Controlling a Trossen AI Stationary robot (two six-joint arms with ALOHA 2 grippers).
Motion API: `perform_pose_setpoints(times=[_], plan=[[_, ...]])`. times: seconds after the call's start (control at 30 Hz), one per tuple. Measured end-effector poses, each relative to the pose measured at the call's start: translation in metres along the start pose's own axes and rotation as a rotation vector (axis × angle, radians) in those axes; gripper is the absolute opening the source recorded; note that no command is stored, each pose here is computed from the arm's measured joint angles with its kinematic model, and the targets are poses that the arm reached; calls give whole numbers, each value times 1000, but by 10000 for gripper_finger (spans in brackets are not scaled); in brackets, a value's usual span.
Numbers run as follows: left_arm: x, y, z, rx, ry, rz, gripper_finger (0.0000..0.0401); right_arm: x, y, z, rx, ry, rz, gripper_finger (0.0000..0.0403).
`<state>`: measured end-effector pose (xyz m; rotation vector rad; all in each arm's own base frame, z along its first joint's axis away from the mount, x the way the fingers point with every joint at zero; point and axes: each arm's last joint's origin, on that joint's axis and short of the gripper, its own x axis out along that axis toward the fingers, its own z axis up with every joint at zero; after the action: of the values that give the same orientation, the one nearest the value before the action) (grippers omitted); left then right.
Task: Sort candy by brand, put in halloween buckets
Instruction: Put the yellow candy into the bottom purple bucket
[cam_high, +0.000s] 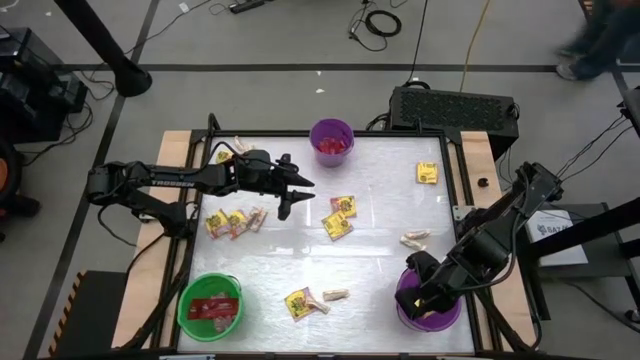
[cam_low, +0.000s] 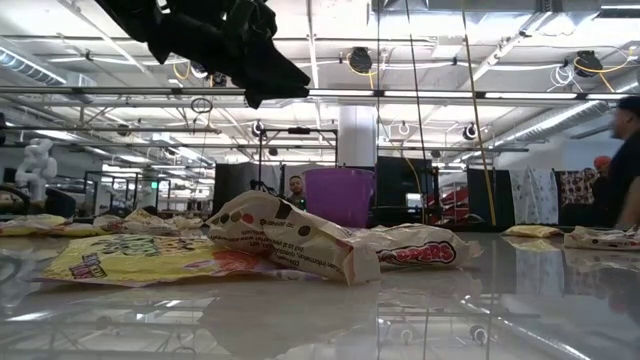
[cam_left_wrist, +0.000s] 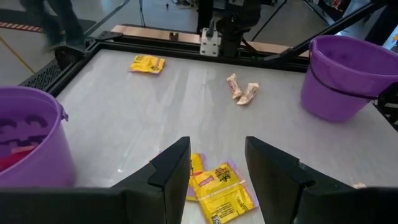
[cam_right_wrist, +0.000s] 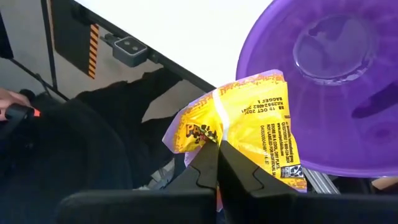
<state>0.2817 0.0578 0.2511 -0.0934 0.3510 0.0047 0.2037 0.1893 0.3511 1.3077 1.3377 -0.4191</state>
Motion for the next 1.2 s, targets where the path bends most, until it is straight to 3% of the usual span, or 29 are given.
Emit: perform_pose_setpoints(times=[0.43,0.7,0.93,1.2], plan=[[0,2,3,7,-32,60,161,0,0,0,-77,6,2,0],[-1,7,5,6,-58,253,161,0,-6,2,-204,-9,-62,0],[3,8,5,6,-72,261,161,-1,-14,5,-253,-30,-145,0],[14,11,-3,-4,-43,261,161,-1,-14,5,-272,-26,-149,0]])
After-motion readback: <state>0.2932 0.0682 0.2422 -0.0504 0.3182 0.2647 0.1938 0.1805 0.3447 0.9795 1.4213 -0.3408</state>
